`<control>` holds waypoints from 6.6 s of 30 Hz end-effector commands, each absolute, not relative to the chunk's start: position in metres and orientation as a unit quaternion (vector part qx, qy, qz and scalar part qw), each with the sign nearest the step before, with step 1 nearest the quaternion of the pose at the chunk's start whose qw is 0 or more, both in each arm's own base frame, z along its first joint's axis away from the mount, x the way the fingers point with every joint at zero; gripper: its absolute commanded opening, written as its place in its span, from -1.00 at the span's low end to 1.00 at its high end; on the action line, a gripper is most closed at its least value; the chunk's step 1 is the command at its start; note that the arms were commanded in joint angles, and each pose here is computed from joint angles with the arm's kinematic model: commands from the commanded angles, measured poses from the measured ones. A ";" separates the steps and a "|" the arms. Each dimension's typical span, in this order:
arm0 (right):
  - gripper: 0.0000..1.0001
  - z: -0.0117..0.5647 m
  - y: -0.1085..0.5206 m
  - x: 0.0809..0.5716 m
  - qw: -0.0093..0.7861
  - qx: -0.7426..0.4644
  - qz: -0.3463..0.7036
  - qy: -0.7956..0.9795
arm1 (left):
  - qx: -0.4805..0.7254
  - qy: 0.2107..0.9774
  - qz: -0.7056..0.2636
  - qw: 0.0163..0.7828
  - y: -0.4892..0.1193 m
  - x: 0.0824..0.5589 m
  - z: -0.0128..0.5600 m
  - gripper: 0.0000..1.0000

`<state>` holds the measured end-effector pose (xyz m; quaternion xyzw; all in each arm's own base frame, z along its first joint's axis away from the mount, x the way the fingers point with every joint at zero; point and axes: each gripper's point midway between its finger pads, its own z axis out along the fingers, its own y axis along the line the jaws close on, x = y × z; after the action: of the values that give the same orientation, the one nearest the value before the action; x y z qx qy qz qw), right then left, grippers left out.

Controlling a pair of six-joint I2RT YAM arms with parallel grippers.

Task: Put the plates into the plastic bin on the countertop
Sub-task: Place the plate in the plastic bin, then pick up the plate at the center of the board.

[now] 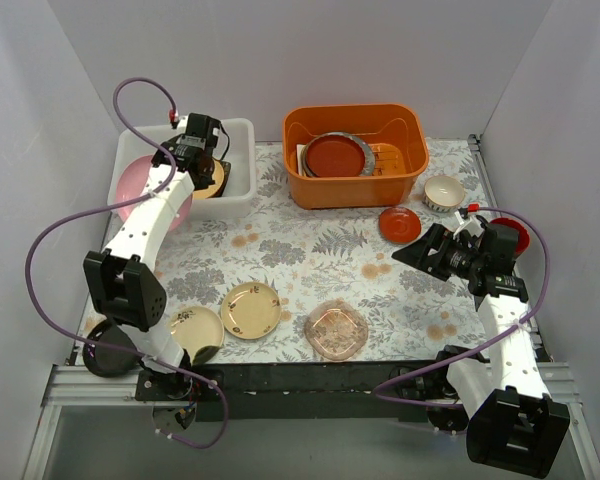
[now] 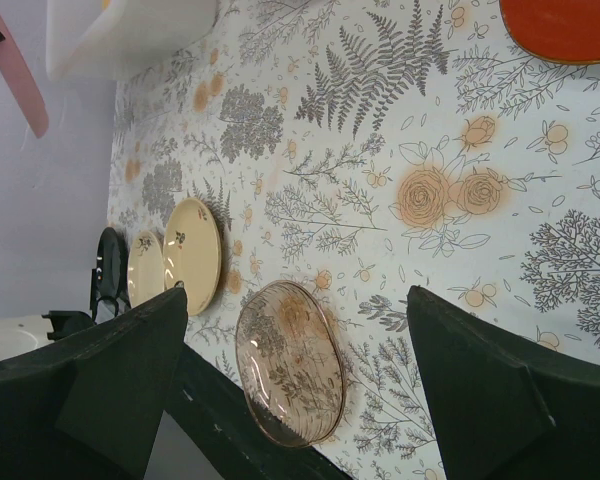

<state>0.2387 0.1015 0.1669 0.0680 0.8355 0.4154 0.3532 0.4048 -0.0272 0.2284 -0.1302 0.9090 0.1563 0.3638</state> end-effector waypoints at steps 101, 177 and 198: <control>0.96 0.161 0.097 0.239 0.363 0.057 0.398 0.841 | -0.109 0.892 0.132 0.418 -0.054 0.575 0.171 0.39; 0.94 0.165 0.226 0.184 0.277 -0.105 0.442 0.847 | -0.157 0.870 -0.394 0.253 -0.154 0.242 0.173 0.96; 0.78 0.117 0.346 0.204 0.183 -0.190 0.473 0.841 | -0.169 0.880 -0.369 0.249 -0.144 0.220 0.163 0.96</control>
<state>0.1927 0.3135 0.0962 -0.1666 0.8724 0.4301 0.1620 0.2262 -0.1448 0.1663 -0.1668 0.8778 -0.3699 0.2546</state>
